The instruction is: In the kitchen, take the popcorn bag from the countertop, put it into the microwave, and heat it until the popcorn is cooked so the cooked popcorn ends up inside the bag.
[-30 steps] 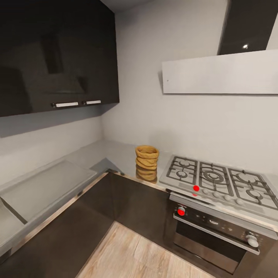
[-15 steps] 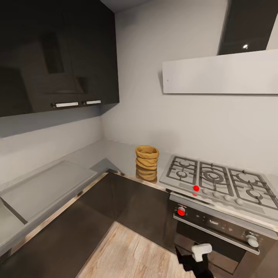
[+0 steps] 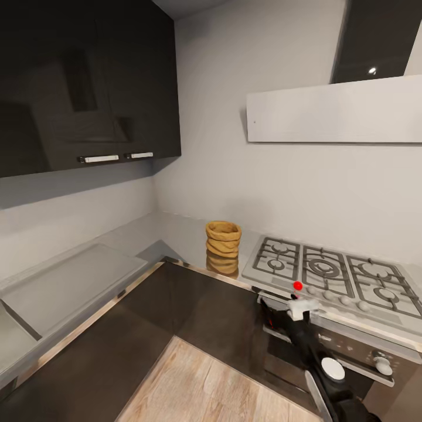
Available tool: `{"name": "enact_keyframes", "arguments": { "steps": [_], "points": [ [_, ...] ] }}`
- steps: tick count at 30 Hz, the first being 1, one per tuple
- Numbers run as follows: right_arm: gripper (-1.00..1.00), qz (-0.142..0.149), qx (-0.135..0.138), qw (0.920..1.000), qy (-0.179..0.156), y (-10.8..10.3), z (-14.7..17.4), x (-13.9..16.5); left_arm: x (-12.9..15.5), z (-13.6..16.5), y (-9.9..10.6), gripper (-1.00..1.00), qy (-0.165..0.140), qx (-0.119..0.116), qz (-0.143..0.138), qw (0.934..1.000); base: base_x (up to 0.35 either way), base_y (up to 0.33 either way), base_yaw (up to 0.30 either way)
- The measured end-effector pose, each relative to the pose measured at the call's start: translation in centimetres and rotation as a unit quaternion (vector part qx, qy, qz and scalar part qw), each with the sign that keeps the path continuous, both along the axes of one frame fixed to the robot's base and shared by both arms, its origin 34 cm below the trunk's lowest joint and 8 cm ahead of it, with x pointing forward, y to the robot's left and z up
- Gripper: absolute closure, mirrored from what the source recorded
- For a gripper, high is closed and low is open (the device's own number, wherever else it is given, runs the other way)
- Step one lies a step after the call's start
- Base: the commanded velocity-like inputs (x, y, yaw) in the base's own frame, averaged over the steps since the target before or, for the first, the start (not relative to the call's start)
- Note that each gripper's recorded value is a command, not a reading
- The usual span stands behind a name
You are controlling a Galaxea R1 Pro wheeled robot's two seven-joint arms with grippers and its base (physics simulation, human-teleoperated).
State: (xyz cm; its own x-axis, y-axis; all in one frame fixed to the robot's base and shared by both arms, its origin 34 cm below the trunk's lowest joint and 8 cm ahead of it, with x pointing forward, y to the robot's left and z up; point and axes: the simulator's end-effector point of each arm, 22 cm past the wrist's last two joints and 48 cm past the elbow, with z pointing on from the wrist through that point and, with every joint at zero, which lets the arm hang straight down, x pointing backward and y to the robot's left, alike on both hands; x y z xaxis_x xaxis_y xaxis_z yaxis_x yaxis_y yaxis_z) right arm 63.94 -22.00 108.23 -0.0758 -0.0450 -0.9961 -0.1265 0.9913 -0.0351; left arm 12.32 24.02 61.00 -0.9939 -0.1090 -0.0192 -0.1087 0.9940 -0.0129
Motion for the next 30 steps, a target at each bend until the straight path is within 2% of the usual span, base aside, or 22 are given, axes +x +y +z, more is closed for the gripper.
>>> {"name": "enact_keyframes", "arguments": {
  "steps": [7, 10, 13, 16, 18, 22, 25, 26, 28, 30],
  "points": [
    [-1.0, -0.018, -0.009, 0.9998, 0.006, -0.8, 9.3, 7.2, 0.0, 0.0, 0.0, -1.0, 0.0, 0.0, 0.0, 1.0, 0.0, 0.0, 0.0],
    [-1.0, -0.041, -0.017, 0.9989, 0.015, -1.9, 16.8, 10.5, 0.0, 0.0, 0.0, -1.0, 0.0, 0.0, 0.0, 1.0, 0.0, 0.0, 0.0],
    [-1.0, -0.065, -0.023, 0.9972, 0.027, -3.0, 23.9, 12.0, 0.0, 0.0, 0.0, -1.0, 0.0, 0.0, 0.0, 1.0, 0.0, 0.0, 0.0],
    [-1.0, -0.078, -0.025, 0.9961, 0.031, -3.7, 29.9, 12.9, 0.0, 0.0, 0.0, -1.0, 0.0, 0.0, -0.001, 1.0, 0.0, 0.0, 0.0],
    [-1.0, -0.086, -0.026, 0.9953, 0.036, -4.1, 32.1, 13.8, 0.0, 0.0, 0.0, -1.0, 0.0, 0.0, -0.001, 1.0, 0.0, 0.0, 0.0],
    [-1.0, -0.109, -0.014, 0.9852, 0.132, -6.6, 28.7, 17.8, 0.0, 0.0, 0.0, -1.0, 0.0, 0.0, 0.0, 1.0, 0.0, 0.0, 0.0],
    [-1.0, -0.122, -0.014, 0.9676, 0.221, -8.0, 24.3, 19.7, 0.0, 0.0, 0.0, -1.0, 0.0, 0.0, 0.0, 1.0, 0.0, 0.0, 0.0],
    [-1.0, -0.128, -0.016, 0.9594, 0.251, -8.4, 22.7, 19.9, 0.0, 0.0, 0.0, -1.0, 0.0, 0.0, -0.001, 1.0, 0.0, 0.0, 0.0],
    [-1.0, -0.137, -0.019, 0.953, 0.27, -8.9, 22.2, 20.0, 0.0, 0.0, 0.0, -1.0, 0.0, 0.0, -0.001, 1.0, 0.0, 0.0, 0.0],
    [-1.0, -0.144, -0.021, 0.95, 0.276, -9.3, 22.3, 20.1, 0.0, 0.0, 0.0, -1.0, 0.0, 0.0, -0.001, 1.0, 0.0, 0.0, 0.0]
  ]
}}
